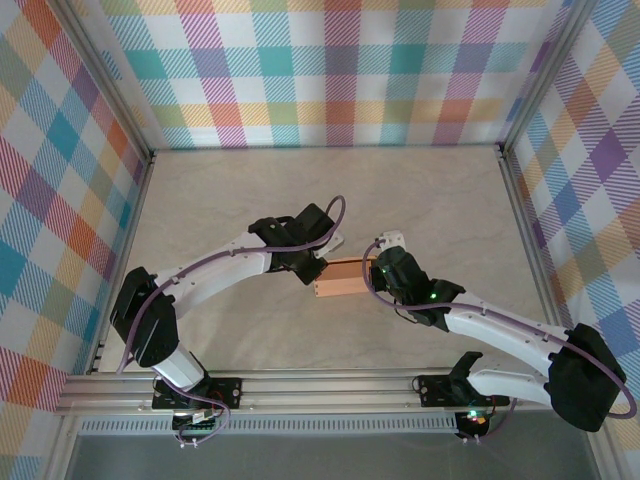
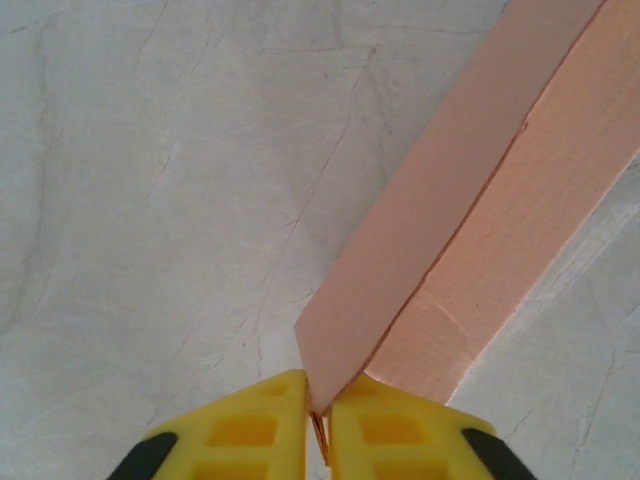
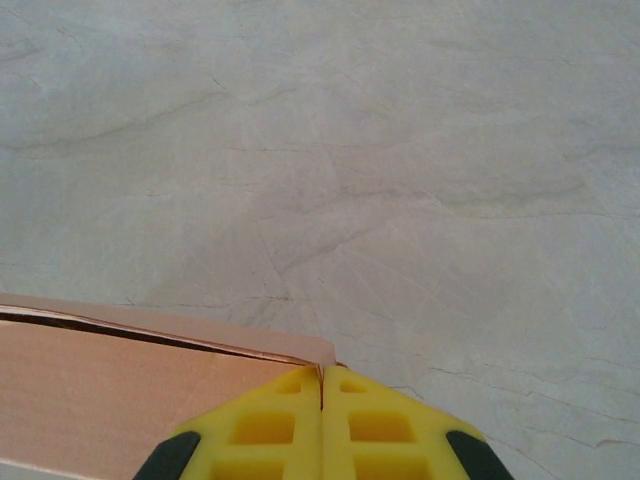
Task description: Fold the paper box
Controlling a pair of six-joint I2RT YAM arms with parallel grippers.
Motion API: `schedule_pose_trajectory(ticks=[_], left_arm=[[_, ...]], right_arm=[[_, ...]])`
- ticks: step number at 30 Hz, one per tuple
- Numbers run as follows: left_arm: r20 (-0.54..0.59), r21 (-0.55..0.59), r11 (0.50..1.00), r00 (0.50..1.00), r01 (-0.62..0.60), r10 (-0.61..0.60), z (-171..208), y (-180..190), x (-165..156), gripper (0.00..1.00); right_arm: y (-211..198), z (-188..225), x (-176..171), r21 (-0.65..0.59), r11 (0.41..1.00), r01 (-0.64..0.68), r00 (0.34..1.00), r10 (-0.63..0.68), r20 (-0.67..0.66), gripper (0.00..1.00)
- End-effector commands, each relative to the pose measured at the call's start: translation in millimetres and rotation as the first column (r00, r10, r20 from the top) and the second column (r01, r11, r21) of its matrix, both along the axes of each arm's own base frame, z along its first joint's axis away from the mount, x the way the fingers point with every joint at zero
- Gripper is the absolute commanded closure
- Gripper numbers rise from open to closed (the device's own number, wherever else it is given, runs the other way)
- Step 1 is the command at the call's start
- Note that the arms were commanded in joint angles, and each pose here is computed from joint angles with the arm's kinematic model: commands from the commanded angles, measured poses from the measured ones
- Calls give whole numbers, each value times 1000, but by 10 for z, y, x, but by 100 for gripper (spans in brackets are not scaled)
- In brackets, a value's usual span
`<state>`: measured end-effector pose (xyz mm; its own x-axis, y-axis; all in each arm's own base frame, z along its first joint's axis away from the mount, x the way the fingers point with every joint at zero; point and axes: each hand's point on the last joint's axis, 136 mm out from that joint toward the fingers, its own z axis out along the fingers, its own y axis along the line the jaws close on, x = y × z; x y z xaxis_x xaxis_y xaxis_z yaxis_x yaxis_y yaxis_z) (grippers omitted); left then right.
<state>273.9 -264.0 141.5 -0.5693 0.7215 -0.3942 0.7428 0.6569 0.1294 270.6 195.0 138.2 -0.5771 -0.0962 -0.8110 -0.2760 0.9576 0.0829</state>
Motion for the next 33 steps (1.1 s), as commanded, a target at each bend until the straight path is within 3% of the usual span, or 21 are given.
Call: schedule_pose_trajectory(ticks=[1, 6, 13, 17, 27, 33], left_arm=[[5, -2, 1000, 1000, -3, 3, 46, 28, 19, 93], [-12, -6, 1000, 1000, -6, 6, 2, 8, 10, 100], [-56, -70, 995, 996, -71, 68, 83, -121, 24, 100], [-100, -120, 978, 982, -172, 160, 139, -210, 71, 100], [-211, -234, 932, 950, -277, 229, 195, -488, 103, 100], [-228, -234, 901, 922, -365, 314, 138, -497, 187, 100]], right_arm=[[15, -89, -62, -14, 1000, -11, 998, 10, -54, 100], [24, -81, -59, -12, 1000, -13, 998, 12, -54, 100], [34, -90, -59, -8, 1000, -12, 998, 12, -58, 100], [35, -100, -54, -8, 1000, -9, 998, 8, -60, 100], [53, -90, -49, -5, 1000, -15, 998, 15, -53, 100], [33, -70, -53, -15, 1000, -16, 999, 15, -47, 100]])
